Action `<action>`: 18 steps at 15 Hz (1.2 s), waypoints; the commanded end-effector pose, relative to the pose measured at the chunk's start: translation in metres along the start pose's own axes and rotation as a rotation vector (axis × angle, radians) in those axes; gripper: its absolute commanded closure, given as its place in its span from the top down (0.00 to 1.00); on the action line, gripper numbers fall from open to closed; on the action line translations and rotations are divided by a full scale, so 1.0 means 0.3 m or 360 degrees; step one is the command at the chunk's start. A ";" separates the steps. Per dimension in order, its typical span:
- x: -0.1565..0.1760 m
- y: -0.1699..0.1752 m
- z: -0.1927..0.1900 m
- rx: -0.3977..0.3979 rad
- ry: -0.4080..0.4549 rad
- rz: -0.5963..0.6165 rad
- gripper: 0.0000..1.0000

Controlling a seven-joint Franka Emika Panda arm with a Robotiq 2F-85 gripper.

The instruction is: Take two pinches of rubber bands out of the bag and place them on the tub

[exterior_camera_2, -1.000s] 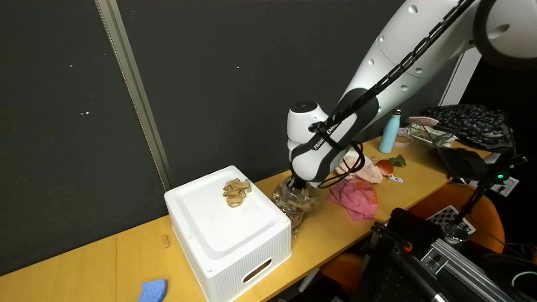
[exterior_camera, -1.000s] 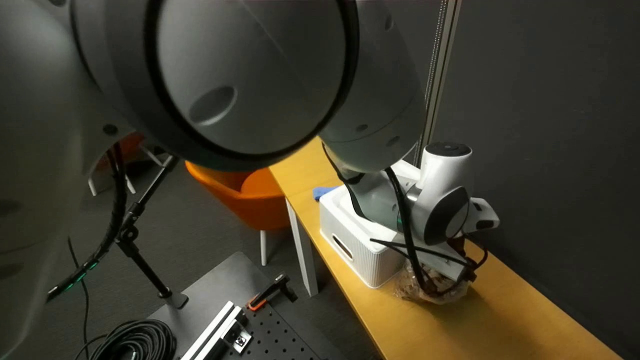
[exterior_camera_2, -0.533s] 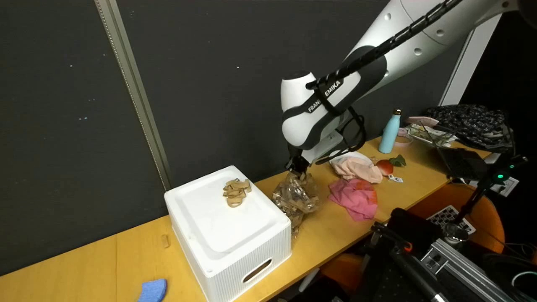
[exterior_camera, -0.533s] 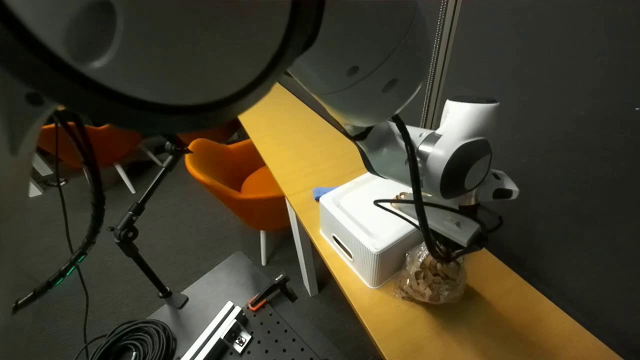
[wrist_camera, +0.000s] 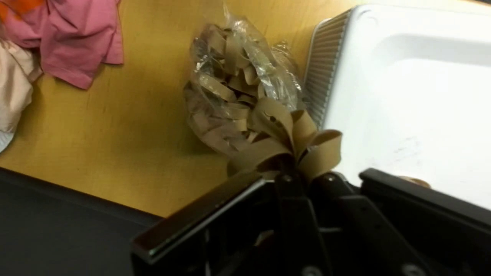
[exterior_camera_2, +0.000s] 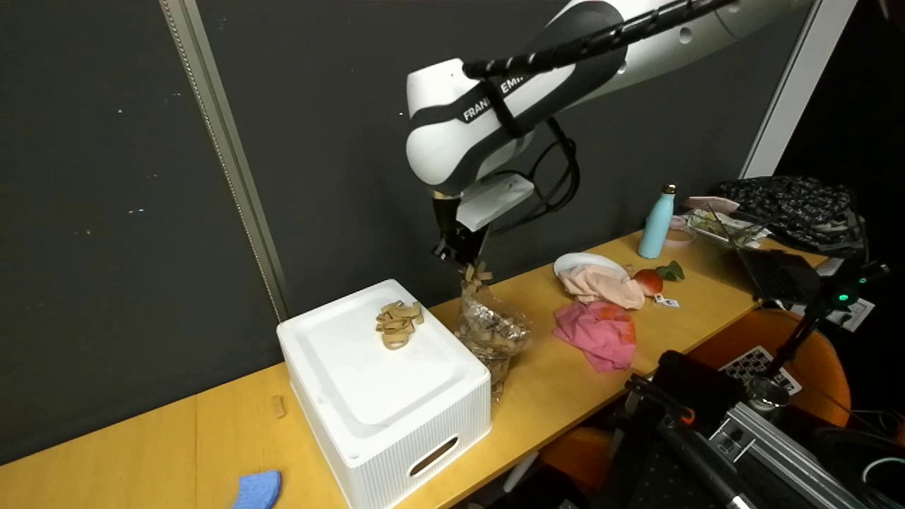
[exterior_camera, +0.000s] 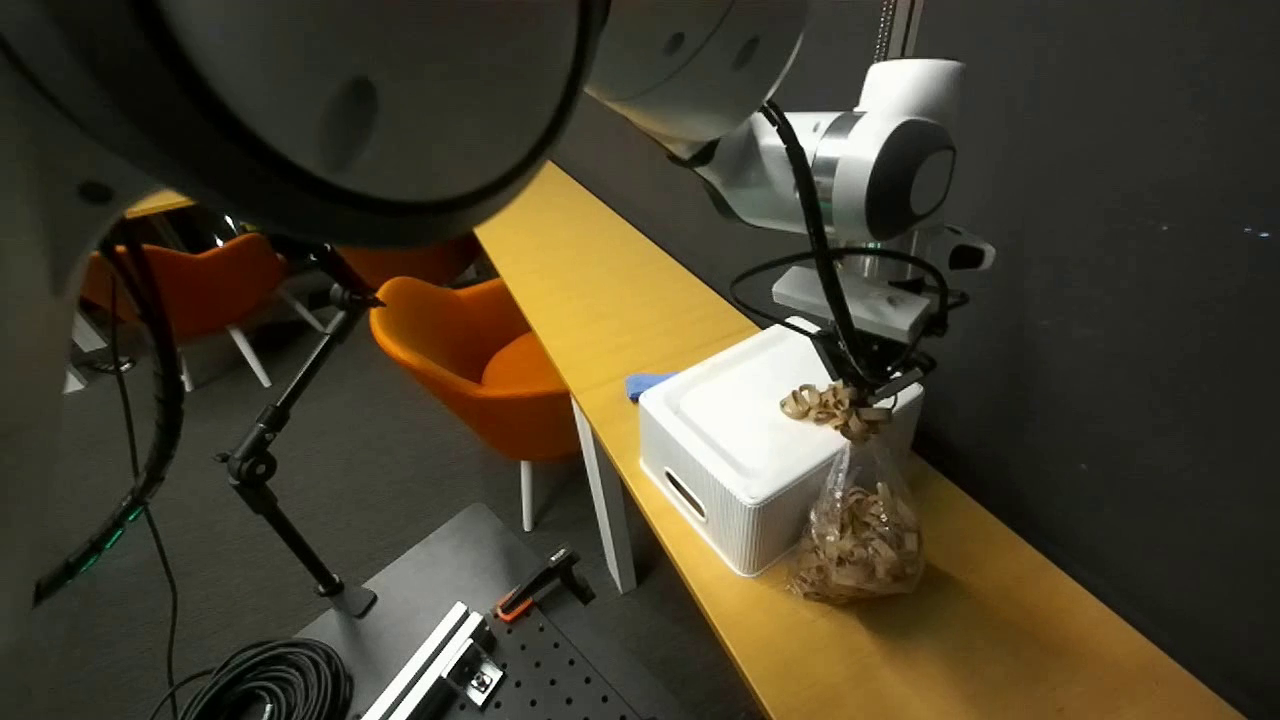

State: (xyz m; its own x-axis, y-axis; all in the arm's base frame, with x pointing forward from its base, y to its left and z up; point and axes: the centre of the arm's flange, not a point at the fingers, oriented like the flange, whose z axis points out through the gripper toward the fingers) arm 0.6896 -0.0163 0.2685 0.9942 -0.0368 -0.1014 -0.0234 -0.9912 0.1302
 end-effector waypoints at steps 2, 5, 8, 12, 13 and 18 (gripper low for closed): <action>0.139 -0.156 -0.012 0.0029 -0.0093 -0.0110 0.02; 0.182 -0.226 0.035 0.0035 -0.0145 -0.0195 0.02; 0.224 -0.275 0.093 0.0037 -0.0184 -0.0270 0.02; 0.249 -0.364 0.137 0.0022 -0.0237 -0.0365 0.02; 0.246 -0.383 0.138 0.0016 -0.0249 -0.0378 0.08; 0.250 -0.433 0.143 0.0004 -0.0220 -0.0430 0.50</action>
State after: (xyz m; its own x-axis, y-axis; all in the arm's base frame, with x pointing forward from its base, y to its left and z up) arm 0.7423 0.0983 0.1993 0.9479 0.1807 -0.2624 0.2088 -0.9744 0.0829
